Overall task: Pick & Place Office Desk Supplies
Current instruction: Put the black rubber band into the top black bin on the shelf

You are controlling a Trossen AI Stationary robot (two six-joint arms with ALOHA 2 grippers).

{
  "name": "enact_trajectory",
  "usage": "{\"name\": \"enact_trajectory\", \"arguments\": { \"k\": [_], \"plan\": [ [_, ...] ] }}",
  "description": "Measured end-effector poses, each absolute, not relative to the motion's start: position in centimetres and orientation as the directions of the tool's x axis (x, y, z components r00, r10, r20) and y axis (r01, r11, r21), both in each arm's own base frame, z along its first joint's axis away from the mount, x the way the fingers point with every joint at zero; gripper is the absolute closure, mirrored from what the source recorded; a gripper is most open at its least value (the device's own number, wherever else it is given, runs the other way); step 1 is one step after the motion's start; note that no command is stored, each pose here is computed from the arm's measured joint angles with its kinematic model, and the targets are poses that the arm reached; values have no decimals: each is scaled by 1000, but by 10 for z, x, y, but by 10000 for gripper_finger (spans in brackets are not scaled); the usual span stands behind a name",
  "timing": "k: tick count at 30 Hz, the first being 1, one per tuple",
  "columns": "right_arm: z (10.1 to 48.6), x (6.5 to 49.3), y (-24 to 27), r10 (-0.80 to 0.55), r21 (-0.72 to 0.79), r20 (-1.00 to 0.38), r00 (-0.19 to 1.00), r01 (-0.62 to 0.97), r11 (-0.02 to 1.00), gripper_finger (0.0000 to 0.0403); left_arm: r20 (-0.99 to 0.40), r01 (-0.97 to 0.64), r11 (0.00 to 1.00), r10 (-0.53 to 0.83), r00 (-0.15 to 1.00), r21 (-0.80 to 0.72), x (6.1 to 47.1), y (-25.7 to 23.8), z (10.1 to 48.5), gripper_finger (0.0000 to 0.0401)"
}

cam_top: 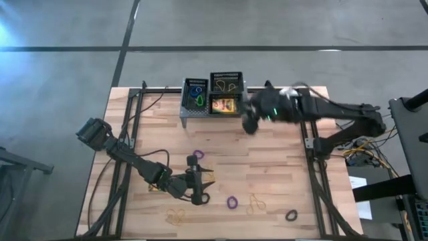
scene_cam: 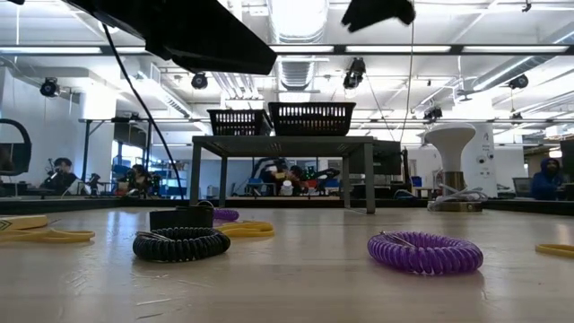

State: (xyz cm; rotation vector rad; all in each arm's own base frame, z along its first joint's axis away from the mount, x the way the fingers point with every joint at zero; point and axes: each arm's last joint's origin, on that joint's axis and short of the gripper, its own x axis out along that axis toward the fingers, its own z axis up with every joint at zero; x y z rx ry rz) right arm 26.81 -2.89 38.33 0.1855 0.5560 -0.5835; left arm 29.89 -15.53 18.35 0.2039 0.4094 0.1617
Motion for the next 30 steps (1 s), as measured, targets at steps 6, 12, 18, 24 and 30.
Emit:
{"name": "enact_trajectory", "arguments": {
  "k": [6, 12, 18, 24, 30],
  "plan": [
    [343, 248, 47, -437, -53, -521, 733, 484, 874, 296, -374, -130, 972, 196, 907, 195, 299, -155, 184, 197],
    [285, 228, 118, -263, -26, -519, 814, 292, 956, 305, -372, -152, 978, 195, 908, 143, 299, -155, 184, 197],
    [237, 216, 182, -109, -44, -524, 844, 102, 994, 310, -372, -158, 979, 195, 908, 127, 299, -155, 184, 197],
    [196, 224, 219, -101, -59, -551, 828, 82, 995, 307, -372, -172, 981, 191, 908, 86, 299, -156, 184, 197],
    [153, 237, 234, -162, -126, -612, 774, 107, 986, 307, -366, -124, 990, 137, 921, 59, 297, -168, 190, 197]
  ]
}}
